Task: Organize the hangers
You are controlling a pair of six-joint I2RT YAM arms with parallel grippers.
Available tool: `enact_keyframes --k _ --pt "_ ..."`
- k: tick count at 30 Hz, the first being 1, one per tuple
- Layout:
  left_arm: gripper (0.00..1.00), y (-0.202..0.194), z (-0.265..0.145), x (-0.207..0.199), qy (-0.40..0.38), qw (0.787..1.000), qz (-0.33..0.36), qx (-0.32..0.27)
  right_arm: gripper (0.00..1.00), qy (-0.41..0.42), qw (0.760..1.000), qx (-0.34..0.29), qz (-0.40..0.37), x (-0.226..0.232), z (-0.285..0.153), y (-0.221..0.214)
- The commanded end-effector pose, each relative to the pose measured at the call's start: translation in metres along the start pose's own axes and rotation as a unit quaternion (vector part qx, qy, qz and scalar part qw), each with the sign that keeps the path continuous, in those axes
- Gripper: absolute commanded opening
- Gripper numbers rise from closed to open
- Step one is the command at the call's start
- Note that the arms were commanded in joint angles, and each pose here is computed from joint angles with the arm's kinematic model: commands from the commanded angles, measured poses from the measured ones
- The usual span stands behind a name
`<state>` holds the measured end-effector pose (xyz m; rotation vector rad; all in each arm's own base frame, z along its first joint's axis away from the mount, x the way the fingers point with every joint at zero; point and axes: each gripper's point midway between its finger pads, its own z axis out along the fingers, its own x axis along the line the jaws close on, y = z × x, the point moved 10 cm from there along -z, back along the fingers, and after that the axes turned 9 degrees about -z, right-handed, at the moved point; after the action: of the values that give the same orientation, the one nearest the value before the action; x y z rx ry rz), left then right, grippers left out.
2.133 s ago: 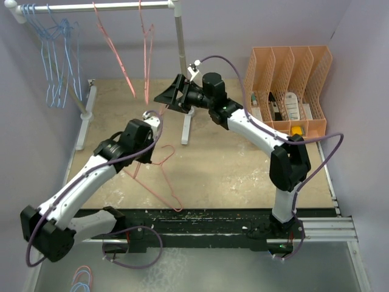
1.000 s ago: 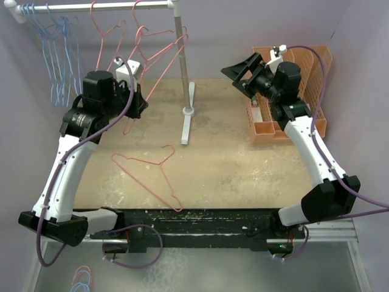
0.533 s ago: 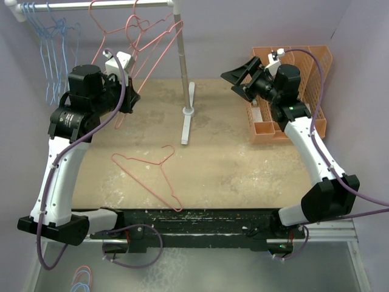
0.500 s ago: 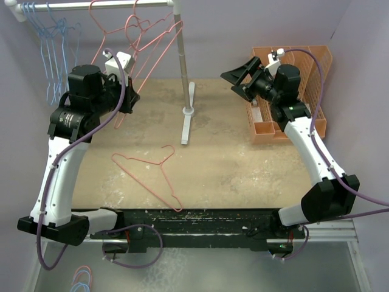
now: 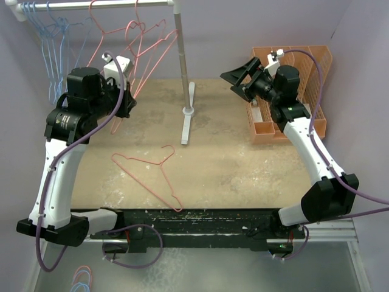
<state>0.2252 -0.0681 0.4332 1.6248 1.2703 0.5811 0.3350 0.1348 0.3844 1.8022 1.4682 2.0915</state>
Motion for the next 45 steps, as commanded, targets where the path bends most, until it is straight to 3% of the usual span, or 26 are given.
enact_keyframes --k 1,9,24,45 --pt "0.0 0.019 -0.024 0.004 0.045 0.997 0.008 -0.059 1.0 0.025 1.0 0.0 -0.008 0.003 0.0 0.003" --pt "0.0 0.026 -0.023 0.006 0.053 0.995 0.024 -0.08 1.0 0.023 1.0 0.003 -0.009 0.001 0.003 0.003" --pt "0.0 0.07 0.053 0.009 0.016 0.998 0.007 -0.054 1.0 0.02 1.0 0.005 -0.008 -0.001 0.001 0.0" --pt "0.0 0.076 0.107 0.019 0.036 0.998 -0.025 0.035 1.0 0.035 0.999 0.021 0.013 -0.015 0.006 -0.008"
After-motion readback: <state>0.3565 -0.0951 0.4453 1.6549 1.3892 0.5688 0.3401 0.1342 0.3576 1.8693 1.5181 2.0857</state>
